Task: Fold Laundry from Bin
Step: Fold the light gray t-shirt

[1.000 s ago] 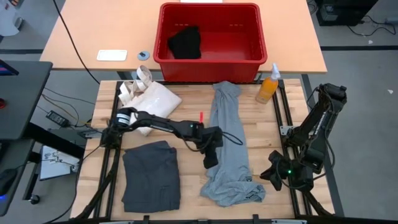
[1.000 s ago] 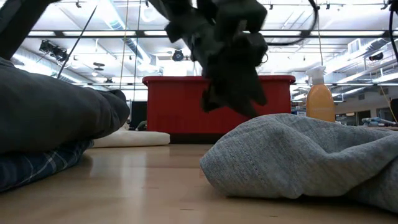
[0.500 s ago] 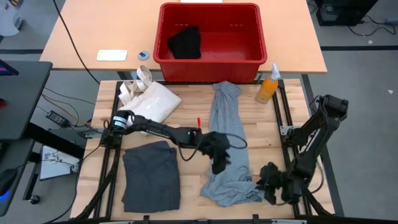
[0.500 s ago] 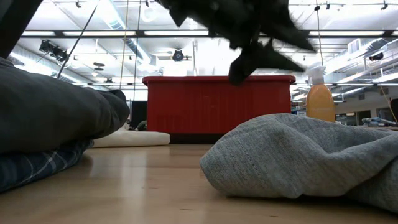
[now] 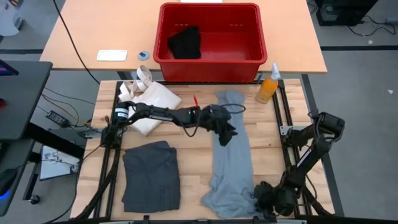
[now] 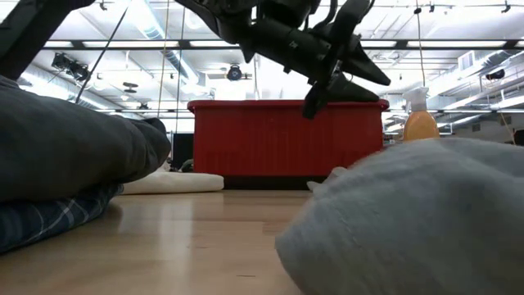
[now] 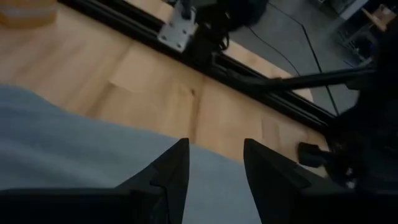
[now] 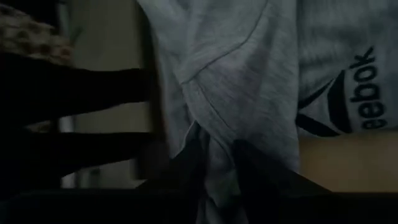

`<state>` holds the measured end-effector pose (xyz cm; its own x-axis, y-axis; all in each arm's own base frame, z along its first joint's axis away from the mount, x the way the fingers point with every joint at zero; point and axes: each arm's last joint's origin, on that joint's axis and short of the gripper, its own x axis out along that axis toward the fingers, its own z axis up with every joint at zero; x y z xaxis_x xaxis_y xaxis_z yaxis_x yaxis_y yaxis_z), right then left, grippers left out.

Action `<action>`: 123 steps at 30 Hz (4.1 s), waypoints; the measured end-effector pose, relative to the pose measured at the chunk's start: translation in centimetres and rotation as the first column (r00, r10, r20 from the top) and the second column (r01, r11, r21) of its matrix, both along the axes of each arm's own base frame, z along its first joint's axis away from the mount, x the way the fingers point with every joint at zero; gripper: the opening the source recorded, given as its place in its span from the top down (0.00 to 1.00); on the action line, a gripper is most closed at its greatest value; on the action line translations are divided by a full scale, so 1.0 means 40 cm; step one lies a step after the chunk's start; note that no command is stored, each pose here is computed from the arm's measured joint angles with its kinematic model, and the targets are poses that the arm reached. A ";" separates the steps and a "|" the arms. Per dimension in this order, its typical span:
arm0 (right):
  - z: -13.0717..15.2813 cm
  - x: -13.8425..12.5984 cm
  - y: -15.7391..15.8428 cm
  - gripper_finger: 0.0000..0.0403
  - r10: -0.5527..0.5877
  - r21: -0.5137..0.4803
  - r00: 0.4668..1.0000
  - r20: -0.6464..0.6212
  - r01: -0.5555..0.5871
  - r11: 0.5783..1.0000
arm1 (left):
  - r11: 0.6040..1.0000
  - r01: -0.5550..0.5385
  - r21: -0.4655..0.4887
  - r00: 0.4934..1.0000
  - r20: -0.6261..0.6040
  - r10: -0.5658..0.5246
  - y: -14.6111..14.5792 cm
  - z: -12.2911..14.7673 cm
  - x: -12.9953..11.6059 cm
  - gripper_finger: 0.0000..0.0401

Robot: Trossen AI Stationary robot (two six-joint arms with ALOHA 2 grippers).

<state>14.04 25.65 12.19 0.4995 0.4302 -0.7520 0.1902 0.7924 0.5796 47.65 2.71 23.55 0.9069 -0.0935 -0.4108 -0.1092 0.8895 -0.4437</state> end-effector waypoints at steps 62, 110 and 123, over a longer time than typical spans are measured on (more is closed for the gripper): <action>0.069 -0.004 -0.019 0.79 -0.186 0.189 0.960 -0.209 0.226 0.956 | 0.924 -0.381 0.018 0.913 0.164 0.374 0.331 -0.020 0.211 0.69; 0.209 -0.029 -0.616 0.79 -0.490 -0.330 0.866 0.095 0.492 0.806 | 0.979 0.205 0.010 0.975 -0.087 -0.203 -0.246 -0.118 -0.050 0.69; 0.192 0.090 -0.840 0.79 -0.604 -0.426 0.795 0.051 0.564 0.707 | 0.964 0.267 0.015 0.963 0.044 -0.268 -0.253 -0.111 -0.029 0.69</action>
